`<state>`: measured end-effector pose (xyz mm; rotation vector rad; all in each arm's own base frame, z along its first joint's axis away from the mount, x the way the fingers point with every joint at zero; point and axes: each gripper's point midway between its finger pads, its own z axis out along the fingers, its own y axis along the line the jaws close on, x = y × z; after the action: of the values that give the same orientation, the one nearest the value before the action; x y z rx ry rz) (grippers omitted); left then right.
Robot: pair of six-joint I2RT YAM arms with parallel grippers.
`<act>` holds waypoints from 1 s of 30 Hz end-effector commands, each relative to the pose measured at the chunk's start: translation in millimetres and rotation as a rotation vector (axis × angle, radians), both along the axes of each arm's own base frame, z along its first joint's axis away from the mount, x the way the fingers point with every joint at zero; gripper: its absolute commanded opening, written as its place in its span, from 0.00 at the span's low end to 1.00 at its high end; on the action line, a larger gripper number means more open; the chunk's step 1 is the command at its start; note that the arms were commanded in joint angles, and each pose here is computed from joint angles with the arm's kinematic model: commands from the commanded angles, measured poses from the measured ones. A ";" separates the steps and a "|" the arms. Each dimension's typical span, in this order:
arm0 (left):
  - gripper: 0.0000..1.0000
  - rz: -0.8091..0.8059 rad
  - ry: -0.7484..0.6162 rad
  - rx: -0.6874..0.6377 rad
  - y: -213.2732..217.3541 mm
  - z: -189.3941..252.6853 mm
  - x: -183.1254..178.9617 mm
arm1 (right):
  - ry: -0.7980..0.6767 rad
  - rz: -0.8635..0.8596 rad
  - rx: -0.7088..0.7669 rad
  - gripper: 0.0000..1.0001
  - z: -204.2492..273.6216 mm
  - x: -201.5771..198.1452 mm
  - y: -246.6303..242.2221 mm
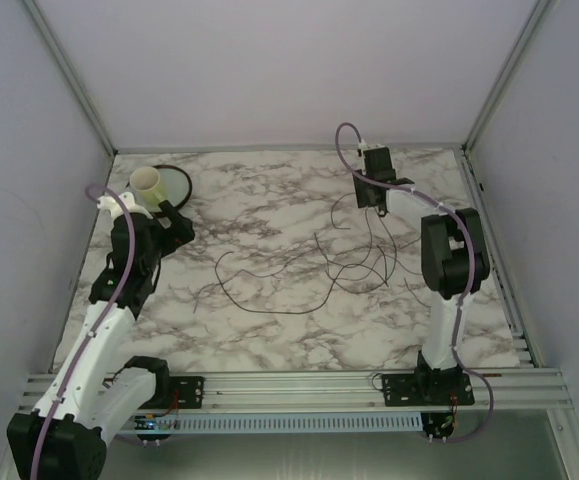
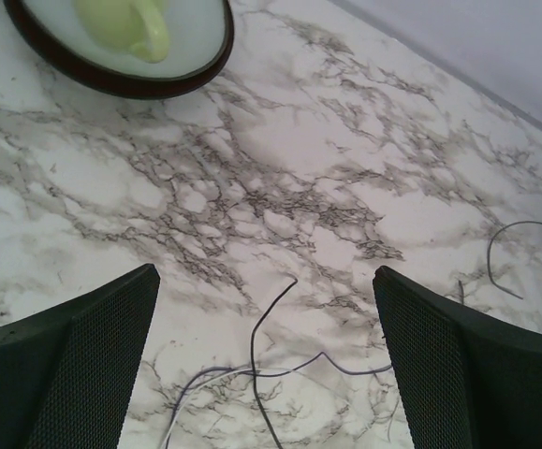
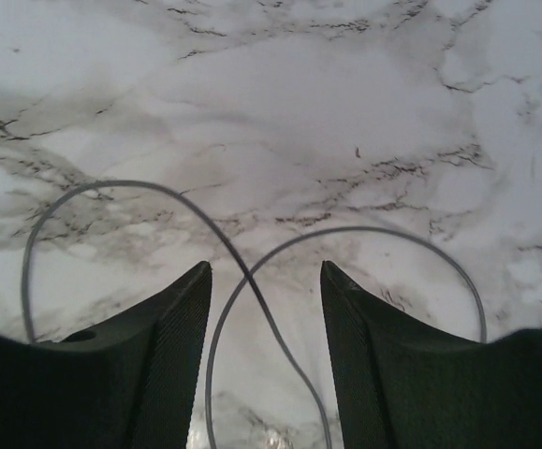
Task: Zip-tie the wires
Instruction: Pick up the cable at the center of the board.
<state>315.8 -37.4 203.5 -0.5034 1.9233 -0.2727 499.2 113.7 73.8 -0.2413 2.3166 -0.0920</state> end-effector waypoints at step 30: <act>1.00 -1.076 -0.780 -0.059 -324.5 111.6 76.2 | -0.271 0.217 0.144 0.00 155.9 -113.2 14.5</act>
<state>398.9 -324.5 269.7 0.4363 1.5316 -0.9831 396.5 118.2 210.4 -0.3279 2.0470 0.0687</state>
